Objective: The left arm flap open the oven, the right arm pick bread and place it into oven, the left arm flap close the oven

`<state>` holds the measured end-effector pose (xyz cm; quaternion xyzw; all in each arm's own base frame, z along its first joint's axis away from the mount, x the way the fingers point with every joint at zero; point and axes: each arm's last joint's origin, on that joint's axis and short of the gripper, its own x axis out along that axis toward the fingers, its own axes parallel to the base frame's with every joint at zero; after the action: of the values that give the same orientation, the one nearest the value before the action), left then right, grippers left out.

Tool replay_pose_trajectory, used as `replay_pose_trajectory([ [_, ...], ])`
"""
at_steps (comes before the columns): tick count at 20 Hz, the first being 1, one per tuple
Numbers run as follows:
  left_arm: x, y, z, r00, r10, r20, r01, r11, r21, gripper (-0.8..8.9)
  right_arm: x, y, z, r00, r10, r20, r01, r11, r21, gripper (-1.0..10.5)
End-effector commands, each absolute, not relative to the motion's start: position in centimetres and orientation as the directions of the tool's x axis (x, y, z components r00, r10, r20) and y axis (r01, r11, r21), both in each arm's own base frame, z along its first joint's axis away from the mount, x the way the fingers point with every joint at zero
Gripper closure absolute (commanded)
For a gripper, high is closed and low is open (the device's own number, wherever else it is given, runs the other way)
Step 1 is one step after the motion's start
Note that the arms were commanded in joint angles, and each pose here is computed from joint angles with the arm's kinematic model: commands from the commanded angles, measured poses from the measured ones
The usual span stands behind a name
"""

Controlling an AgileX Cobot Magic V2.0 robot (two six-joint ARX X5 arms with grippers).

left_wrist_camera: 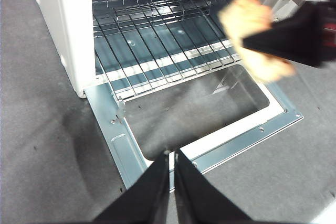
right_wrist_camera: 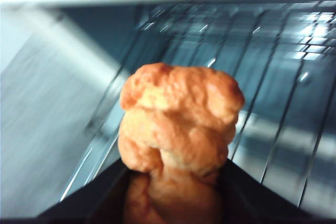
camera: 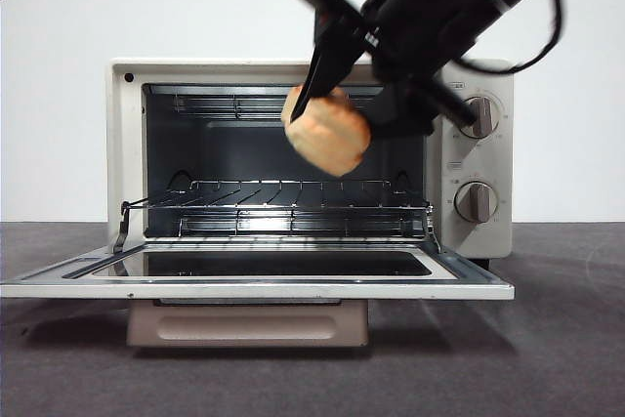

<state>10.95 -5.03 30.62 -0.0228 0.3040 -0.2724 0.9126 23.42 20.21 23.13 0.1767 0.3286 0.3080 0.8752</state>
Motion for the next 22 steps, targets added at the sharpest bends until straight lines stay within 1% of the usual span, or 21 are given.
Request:
replay_pose_trajectory([
  [1, 11.1, -5.1, 30.8, 0.673, -0.513, -0.533, 0.490, 0.849, -0.198, 7.97, 24.7, 21.6, 23.1, 0.629, 0.628, -0.459, -0.396, 0.766, 0.506, 7.5],
  [3, 11.1, -5.1, 30.8, 0.673, -0.513, -0.533, 0.490, 0.849, -0.198, 7.97, 25.9, 22.3, 22.7, 0.660, 0.585, -0.471, -0.363, 0.798, 0.482, 7.3],
  [7, 11.1, -5.1, 30.8, 0.673, -0.513, -0.533, 0.491, 0.849, -0.198, 7.97, 27.3, 23.1, 21.9, 0.729, 0.479, -0.488, -0.286, 0.862, 0.419, 7.2],
  [11, 11.1, -5.1, 30.8, 0.672, -0.513, -0.534, 0.490, 0.849, -0.198, 7.97, 27.6, 23.2, 21.1, 0.745, 0.431, -0.509, -0.248, 0.887, 0.389, 7.0],
  [18, 11.1, -5.1, 30.8, 0.672, -0.513, -0.534, 0.490, 0.849, -0.198, 7.97, 27.5, 23.4, 20.7, 0.733, 0.431, -0.526, -0.249, 0.890, 0.382, 5.1],
  [22, 11.1, -5.1, 30.8, 0.672, -0.513, -0.534, 0.490, 0.849, -0.198, 7.97, 27.2, 23.3, 21.4, 0.737, 0.438, -0.515, -0.256, 0.885, 0.388, 5.0],
])
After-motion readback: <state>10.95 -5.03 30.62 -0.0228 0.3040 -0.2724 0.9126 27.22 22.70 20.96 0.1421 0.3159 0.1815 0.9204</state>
